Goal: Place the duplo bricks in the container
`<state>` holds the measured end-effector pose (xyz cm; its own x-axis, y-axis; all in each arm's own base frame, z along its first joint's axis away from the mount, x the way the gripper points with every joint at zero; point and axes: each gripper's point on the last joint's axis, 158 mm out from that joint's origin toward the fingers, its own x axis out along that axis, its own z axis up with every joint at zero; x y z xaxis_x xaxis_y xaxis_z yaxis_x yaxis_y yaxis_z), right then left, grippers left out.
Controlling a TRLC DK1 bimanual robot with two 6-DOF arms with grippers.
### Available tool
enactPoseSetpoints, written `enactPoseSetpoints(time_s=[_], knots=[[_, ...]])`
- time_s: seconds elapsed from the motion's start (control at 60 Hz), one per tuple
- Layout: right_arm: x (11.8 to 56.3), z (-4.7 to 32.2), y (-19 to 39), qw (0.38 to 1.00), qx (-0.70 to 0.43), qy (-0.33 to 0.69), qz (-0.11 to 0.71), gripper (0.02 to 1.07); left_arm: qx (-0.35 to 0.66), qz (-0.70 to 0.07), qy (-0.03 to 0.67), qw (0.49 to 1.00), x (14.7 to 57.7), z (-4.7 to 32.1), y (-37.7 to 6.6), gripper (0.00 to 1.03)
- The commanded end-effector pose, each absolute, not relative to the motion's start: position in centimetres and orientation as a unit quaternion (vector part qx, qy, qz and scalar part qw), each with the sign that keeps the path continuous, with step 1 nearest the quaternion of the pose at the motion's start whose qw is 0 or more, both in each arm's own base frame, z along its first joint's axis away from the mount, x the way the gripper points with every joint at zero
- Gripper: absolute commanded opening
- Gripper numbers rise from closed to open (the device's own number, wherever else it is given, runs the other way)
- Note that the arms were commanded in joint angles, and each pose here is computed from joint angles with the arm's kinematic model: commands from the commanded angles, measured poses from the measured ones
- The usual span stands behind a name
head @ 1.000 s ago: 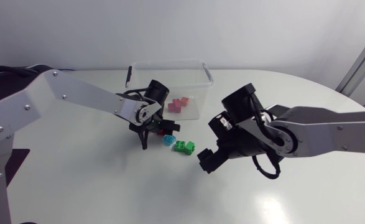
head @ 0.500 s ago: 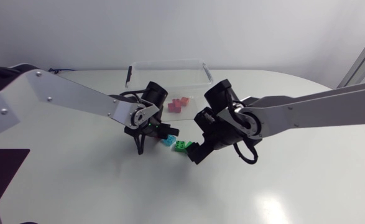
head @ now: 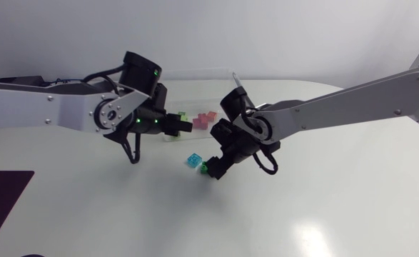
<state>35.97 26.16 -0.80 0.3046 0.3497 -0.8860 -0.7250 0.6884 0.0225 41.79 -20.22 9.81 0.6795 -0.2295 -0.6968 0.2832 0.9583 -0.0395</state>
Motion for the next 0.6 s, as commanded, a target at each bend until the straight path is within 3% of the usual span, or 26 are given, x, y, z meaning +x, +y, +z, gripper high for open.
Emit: enactPoseSetpoints(time_s=[0.0,0.083,0.167,0.333,0.583], knots=[[35.9,-2.2,25.8,0.769,-0.204,0.496,0.348,0.81,0.039,-0.144,0.358,0.922,41.4,11.6,-19.6,0.22],[35.7,-2.8,25.7,0.765,-0.207,0.501,0.349,0.78,0.032,-0.143,0.337,0.93,41.9,13.7,-19.3,0.22],[35.5,-3.1,25.6,0.761,-0.208,0.507,0.348,0.68,0.026,-0.14,0.318,0.937,42.7,15.6,-18.9,0.22],[35.4,-3.4,25.5,0.759,-0.208,0.51,0.348,0.34,0.015,-0.136,0.279,0.95,44.5,18.8,-18.7,0.22],[35.0,-0.9,24.4,0.778,-0.196,0.489,0.341,0.3,0.002,-0.131,0.237,0.963,48.7,21.6,-19.5,0.22]])
